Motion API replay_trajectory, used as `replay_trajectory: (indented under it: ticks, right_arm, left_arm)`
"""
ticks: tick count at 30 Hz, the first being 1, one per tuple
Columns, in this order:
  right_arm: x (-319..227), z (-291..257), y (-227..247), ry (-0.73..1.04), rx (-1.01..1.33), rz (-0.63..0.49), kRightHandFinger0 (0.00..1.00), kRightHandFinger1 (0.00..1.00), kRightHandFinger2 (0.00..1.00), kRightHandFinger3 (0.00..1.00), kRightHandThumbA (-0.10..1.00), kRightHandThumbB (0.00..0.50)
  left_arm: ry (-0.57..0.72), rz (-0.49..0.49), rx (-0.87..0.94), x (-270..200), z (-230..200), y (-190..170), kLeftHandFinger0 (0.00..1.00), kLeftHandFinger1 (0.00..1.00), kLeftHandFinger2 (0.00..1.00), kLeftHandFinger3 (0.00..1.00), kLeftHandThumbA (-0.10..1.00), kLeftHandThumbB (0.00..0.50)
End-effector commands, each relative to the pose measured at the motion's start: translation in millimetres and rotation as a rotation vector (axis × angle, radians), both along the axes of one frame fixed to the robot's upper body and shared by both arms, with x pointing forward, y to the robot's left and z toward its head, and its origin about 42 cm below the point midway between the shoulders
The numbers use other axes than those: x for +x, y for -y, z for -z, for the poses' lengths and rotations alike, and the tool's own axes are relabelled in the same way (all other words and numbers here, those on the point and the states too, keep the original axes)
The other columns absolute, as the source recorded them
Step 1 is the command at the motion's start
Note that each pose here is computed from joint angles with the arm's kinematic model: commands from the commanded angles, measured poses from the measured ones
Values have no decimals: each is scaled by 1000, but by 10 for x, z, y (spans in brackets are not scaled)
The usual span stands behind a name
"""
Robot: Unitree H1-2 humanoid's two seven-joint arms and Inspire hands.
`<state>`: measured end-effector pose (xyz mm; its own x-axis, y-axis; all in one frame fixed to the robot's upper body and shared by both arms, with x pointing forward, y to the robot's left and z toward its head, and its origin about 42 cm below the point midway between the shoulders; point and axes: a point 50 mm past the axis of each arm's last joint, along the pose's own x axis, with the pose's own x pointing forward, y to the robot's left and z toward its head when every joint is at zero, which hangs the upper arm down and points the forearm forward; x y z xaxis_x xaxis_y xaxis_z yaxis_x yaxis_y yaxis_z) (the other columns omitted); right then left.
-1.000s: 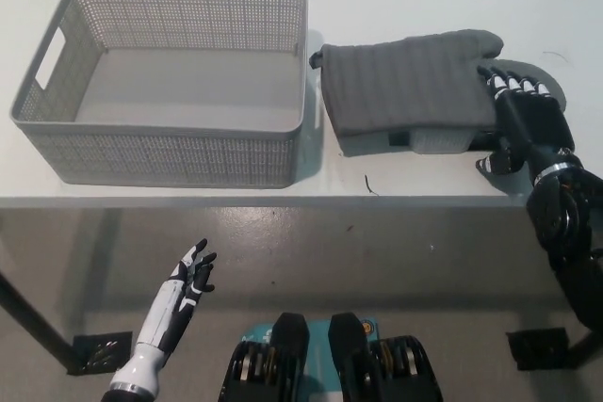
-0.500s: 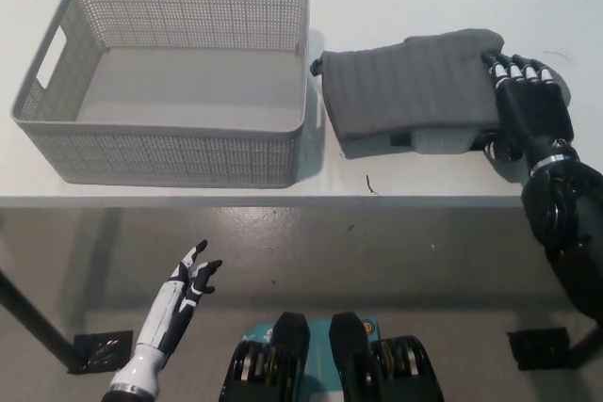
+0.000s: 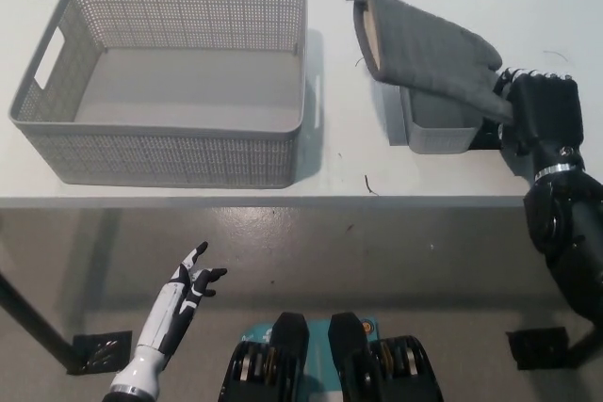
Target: Usethe right hand to pick up a oven gloves on top of a leveled container and place it into another larger container on the left side
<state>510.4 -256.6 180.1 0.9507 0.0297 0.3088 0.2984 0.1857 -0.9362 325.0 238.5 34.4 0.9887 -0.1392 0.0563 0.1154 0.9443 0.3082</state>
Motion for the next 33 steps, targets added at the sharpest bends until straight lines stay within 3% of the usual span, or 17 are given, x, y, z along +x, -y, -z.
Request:
replay_trajectory:
  ticks: [1, 9, 14, 15, 16, 17, 18, 22, 24, 27, 28, 29, 30, 31, 33]
  right_arm:
    - [182, -638, -262, 465, 231, -152, 0, 174, 585, 691, -100, 121]
    - [191, -790, -217, 540, 211, -179, 0, 188, 626, 704, -100, 121]
    - [201, -1152, -179, 678, 174, -194, 0, 191, 630, 683, -100, 179]
    - [204, -1277, -177, 697, 200, -209, 0, 188, 624, 658, -100, 160]
    - [201, -1343, -175, 703, 221, -223, 0, 185, 620, 642, -100, 155]
    - [168, -1574, -184, 734, 205, -233, 0, 187, 615, 641, -100, 143]
    - [153, -1690, -191, 748, 205, -239, 0, 173, 600, 622, -100, 158]
    - [102, -2075, -216, 811, 239, -305, 0, 170, 618, 631, -100, 203]
    - [94, -2218, -243, 835, 220, -304, 0, 160, 617, 618, -100, 167]
    - [66, -2416, -300, 852, 222, -306, 0, 81, 575, 546, -100, 154]
    - [47, -2477, -332, 859, 214, -310, 0, 68, 553, 752, -100, 197]
    - [36, -2521, -355, 864, 211, -315, 0, 5, 403, 545, -100, 247]
    - [33, -2550, -372, 867, 210, -319, 0, 1, 358, 425, -100, 262]
    - [44, -2588, -409, 875, 204, -333, 0, 0, 342, 231, -100, 262]
    - [46, -2648, -532, 840, 200, -347, 0, 0, 353, 69, -100, 280]
  left_arm:
    - [71, 32, 11, 68, -135, -32, 748, 799, 724, 1000, 1000, 436]
    - [74, 25, 15, 60, -132, -32, 744, 788, 726, 1000, 1000, 455]
    - [72, 13, -19, 68, -137, -28, 768, 898, 975, 1000, 1000, 459]
    - [69, 6, -32, 60, -130, -28, 786, 938, 1000, 1000, 1000, 469]
    - [68, 5, -33, 60, -127, -27, 791, 947, 1000, 1000, 1000, 466]
    - [68, 2, -30, 59, -122, -22, 861, 1000, 1000, 1000, 1000, 496]
    - [69, 1, -27, 63, -121, -17, 889, 1000, 1000, 1000, 1000, 500]
    - [67, 0, -28, 67, -117, -11, 883, 1000, 1000, 1000, 1000, 497]
    - [71, 1, -26, 71, -127, -14, 865, 1000, 1000, 1000, 1000, 492]
    - [74, 4, -28, 83, -141, -16, 847, 1000, 1000, 1000, 1000, 493]
    - [75, 4, -34, 84, -144, -15, 843, 1000, 1000, 1000, 1000, 488]
    - [74, 5, -36, 83, -144, -15, 842, 1000, 1000, 1000, 1000, 494]
    - [74, 6, -35, 82, -144, -16, 842, 1000, 1000, 1000, 1000, 495]
    - [75, 7, -29, 83, -145, -18, 838, 1000, 1000, 1000, 1000, 498]
    - [73, 5, -26, 88, -139, -22, 834, 1000, 1000, 1000, 1000, 500]
